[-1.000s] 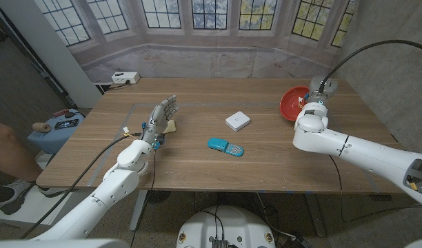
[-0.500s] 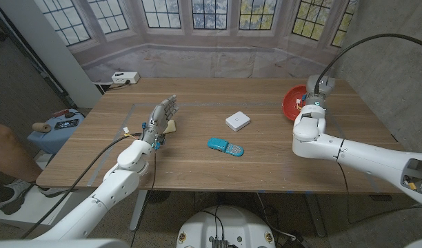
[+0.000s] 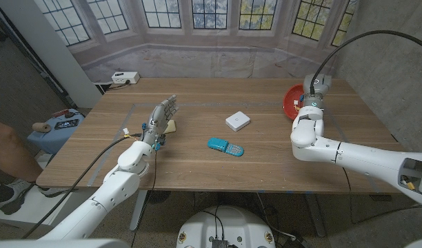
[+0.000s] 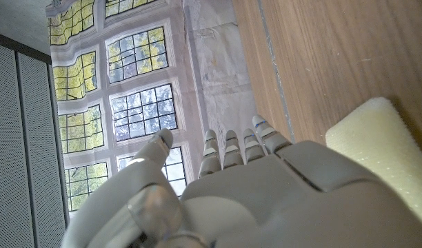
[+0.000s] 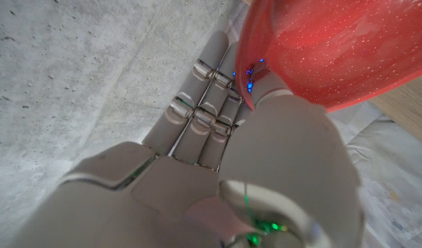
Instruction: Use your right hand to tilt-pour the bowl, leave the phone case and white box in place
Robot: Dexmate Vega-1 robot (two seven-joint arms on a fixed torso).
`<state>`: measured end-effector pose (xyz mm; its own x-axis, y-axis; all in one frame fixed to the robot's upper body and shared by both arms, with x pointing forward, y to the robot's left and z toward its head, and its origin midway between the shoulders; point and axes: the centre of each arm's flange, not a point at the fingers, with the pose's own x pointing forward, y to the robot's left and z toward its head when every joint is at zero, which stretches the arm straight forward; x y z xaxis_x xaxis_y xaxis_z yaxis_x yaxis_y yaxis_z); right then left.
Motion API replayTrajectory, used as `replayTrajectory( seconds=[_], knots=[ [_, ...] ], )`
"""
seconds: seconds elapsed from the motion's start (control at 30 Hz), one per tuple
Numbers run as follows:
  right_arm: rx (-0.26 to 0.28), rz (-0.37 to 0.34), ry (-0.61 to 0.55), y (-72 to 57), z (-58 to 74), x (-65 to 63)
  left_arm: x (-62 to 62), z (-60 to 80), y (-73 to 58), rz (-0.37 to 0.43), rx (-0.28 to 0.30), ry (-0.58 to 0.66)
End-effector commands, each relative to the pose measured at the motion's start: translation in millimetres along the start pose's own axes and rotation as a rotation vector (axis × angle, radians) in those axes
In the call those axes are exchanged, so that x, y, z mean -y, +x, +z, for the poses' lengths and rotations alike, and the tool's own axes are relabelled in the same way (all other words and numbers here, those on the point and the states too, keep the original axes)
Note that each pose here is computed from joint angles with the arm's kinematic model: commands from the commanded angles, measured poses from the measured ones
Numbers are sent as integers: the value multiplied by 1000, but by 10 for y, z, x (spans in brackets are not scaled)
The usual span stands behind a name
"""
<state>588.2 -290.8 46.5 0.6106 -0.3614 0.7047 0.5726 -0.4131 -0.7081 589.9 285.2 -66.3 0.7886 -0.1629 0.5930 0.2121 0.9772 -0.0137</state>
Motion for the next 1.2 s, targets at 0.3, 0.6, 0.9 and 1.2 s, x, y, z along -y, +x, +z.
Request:
replayTrajectory(
  seconds=[0.3, 0.6, 0.9, 1.2],
  knots=[
    [52, -126, -158, -94, 95, -46, 58, -67, 40, -15, 2, 22],
    [61, -174, -194, -109, 111, -66, 84, -97, 37, -16, -7, 18],
    [66, -187, -194, -78, 146, -68, 110, -123, 39, -22, -16, 21],
    [82, -187, -217, -46, 141, -81, 100, -157, 92, -25, -19, 12]
  ],
)
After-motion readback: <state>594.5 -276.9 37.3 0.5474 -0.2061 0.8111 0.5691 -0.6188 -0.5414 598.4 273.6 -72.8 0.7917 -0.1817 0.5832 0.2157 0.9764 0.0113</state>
